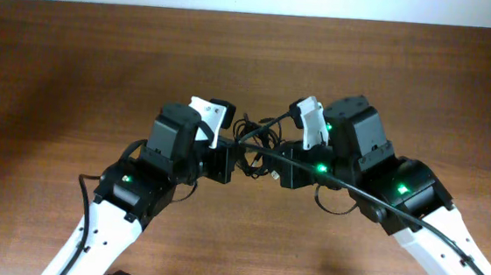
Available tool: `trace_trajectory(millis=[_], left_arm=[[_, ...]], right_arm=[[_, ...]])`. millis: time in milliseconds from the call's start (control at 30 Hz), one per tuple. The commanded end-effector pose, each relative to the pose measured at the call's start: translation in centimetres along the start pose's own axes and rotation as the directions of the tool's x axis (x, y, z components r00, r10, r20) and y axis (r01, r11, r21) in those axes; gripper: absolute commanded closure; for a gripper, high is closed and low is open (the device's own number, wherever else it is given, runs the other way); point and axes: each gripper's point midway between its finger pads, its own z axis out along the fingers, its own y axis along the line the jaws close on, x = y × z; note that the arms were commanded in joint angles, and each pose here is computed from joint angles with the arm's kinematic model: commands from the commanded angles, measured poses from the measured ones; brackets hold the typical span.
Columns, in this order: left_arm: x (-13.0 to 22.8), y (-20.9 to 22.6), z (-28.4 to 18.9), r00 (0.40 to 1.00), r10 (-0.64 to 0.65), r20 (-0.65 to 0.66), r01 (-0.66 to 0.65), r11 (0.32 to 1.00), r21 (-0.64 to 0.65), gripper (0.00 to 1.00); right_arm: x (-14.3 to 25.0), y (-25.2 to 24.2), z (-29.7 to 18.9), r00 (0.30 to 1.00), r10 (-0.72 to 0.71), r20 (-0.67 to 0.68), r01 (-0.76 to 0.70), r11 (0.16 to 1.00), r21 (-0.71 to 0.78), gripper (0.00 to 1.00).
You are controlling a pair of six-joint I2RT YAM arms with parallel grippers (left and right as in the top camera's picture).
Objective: Untangle cables
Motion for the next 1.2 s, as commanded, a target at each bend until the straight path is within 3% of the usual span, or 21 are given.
trace_trajectory(millis=[0,100,267,367,400,567,667,767,833,967,1167], left_arm=[[-0.4,-4.2,-0.8,1.000,0.017,-0.002,-0.016,0.976,0.219,1.00],[-0.2,-4.5,-0.8,1.000,0.018,-0.011,-0.015,0.972,0.235,1.00],[0.4,-6.3,-1.4,0.998,0.052,-0.042,-0.034,0.938,0.345,1.00],[0.5,-6.4,-1.5,0.997,0.069,-0.040,-0.051,0.935,0.351,1.00],[0.4,-6.2,-1.4,0.997,0.075,-0.035,-0.058,0.937,0.344,1.00],[0.2,-3.7,-0.7,0.998,0.062,-0.020,-0.056,0.977,0.204,1.00],[0.2,-2.9,-0.6,0.998,0.058,-0.014,-0.055,0.986,0.156,1.00],[-0.1,-3.1,-0.6,0.994,0.108,0.004,-0.108,0.981,0.163,1.00],[-0.7,-3.7,-0.7,0.983,0.177,0.041,-0.182,0.965,0.188,1.00],[-1.7,-4.7,-1.0,0.968,0.229,0.100,-0.246,0.944,0.221,1.00],[-1.9,-6.8,-1.7,0.959,0.251,0.131,-0.281,0.901,0.332,1.00]], right_arm=[[-0.8,-0.6,1.8,1.000,0.003,-0.021,-0.002,1.000,0.014,0.96],[-0.6,-4.2,4.6,0.997,0.056,-0.059,-0.047,0.988,0.146,0.96],[-2.6,-6.1,5.9,0.996,0.080,0.028,-0.084,0.970,0.228,0.82],[-3.2,-6.5,5.7,0.996,0.080,0.050,-0.089,0.968,0.235,0.58],[-3.5,-7.0,5.3,0.994,0.095,0.059,-0.106,0.967,0.233,0.49],[-3.2,-5.8,0.9,0.989,0.129,0.074,-0.139,0.978,0.155,0.44],[-2.7,-1.7,-4.5,0.985,0.073,0.154,-0.082,0.995,0.052,0.39],[-1.8,-0.8,-6.7,0.982,0.059,0.180,-0.068,0.997,0.043,0.47],[0.4,-1.9,-6.2,0.990,0.108,0.091,-0.116,0.990,0.085,0.69],[3.2,-3.5,-4.3,0.977,0.202,-0.067,-0.191,0.972,0.138,0.69],[2.4,-3.6,-2.7,0.975,0.205,-0.081,-0.195,0.974,0.117,0.62]])
